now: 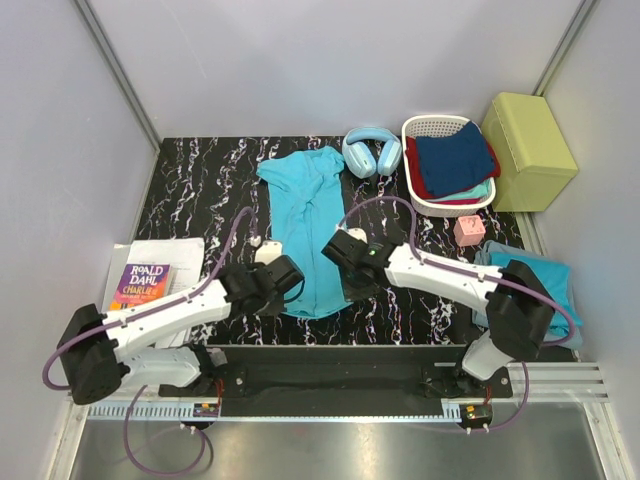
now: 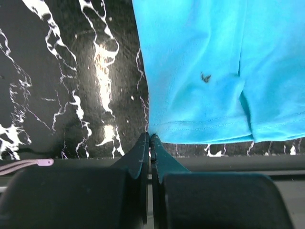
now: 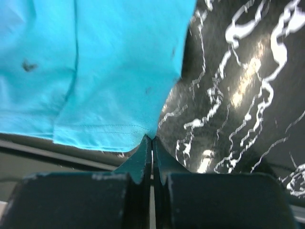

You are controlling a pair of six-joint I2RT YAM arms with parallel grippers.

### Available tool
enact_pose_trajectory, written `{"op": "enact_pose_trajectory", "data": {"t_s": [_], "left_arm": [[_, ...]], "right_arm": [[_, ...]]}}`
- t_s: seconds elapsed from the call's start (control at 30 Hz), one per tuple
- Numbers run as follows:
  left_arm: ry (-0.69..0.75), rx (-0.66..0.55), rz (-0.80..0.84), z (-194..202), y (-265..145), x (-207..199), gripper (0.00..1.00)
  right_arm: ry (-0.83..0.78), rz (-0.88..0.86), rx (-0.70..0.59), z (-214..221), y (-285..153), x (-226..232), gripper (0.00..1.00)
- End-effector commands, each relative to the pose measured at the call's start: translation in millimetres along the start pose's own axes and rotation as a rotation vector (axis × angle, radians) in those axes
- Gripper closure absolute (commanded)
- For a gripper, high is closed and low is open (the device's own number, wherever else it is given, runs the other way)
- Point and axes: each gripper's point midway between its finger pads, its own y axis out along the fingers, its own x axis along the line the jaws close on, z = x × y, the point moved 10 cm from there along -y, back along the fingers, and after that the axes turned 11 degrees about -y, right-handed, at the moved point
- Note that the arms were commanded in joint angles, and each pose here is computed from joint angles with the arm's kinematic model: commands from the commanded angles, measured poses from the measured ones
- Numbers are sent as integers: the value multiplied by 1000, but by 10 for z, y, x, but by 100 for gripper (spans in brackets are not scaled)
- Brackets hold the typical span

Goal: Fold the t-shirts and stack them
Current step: Grab the bottom of the folded rectangular tshirt with both arms, then fold the folded rectangular tshirt in 1/3 of the way

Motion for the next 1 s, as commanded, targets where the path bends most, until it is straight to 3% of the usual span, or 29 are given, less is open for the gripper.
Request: {"op": "enact_pose_trajectory", "data": {"t_s": [0.0,0.4,0.6,0.97], "left_arm": [[-5,-83,3,-192,-22,-132,100],[-83,-159,-75,-831,208,-140,100],[-69,-190,-66,-1252,397,-413,100],[-76,-203,-113,-1828,740,-555,100]], "right_arm": [[-31,56,-49,-269,25,-24,100],[32,158,-137,-1095,164,-425,100],[74,190,-167,-1524,335,-569,100],[98,205,-171,-1959,635,-673,100]]}}
